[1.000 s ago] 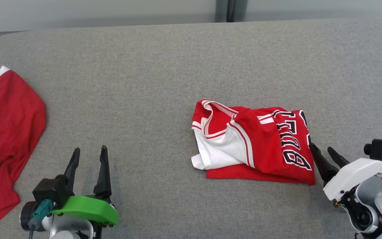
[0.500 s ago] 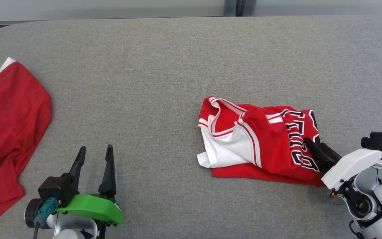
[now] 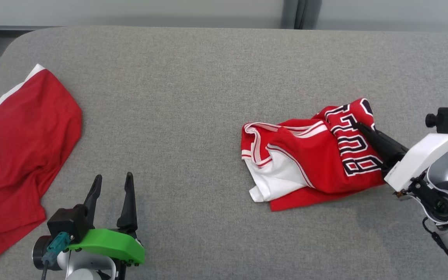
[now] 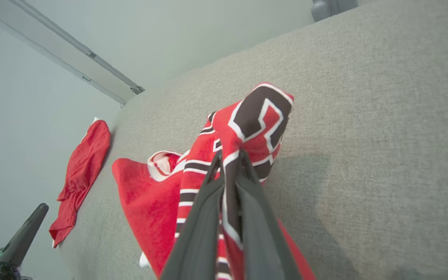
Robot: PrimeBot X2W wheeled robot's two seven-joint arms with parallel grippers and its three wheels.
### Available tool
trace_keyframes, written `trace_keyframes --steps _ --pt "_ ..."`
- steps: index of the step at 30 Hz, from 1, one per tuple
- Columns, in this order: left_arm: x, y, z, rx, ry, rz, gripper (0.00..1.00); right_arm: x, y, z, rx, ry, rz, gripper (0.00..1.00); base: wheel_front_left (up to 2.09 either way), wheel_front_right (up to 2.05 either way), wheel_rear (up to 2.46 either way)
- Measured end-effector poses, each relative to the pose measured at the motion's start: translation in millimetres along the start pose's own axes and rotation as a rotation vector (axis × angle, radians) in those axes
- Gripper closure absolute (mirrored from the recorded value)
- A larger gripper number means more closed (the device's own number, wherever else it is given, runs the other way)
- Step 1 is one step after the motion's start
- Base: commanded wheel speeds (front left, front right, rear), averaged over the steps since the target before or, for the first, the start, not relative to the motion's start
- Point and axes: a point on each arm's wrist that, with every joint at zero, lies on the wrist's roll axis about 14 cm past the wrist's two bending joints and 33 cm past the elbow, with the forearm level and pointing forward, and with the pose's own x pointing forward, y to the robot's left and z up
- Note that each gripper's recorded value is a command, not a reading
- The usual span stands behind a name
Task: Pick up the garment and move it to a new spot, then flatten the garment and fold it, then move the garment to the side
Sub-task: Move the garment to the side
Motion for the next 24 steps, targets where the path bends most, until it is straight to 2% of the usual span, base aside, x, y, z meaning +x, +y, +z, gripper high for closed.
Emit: trace_keyframes --steps 3,7,11,14,18,24 --pt "-3 1 3 -0.015 -0.013 0.009 0.0 -1 17 20 -0.092 -0.008 0.053 1.0 0.0 0.0 0.0" --pt "-7 4 8 -0.031 -0.032 0.018 0.0 0 58 46 -0.172 -0.043 0.164 1.0 0.0 0.0 0.0" --pt "-10 3 12 -0.033 -0.048 0.017 0.0 -5 69 55 -0.202 -0.043 0.19 1.0 0.0 0.0 0.0" --pt "-13 4 15 -0.035 -0.057 0.019 0.0 -8 67 58 -0.216 -0.032 0.183 1.0 0.0 0.0 0.0" --pt "-14 8 14 -0.043 -0.054 0.033 0.0 -6 59 61 -0.18 -0.024 0.163 1.0 0.0 0.0 0.0" --pt "-10 9 12 -0.041 -0.05 0.038 0.0 -8 -6 62 -0.137 0.05 -0.046 1.0 0.0 0.0 0.0"
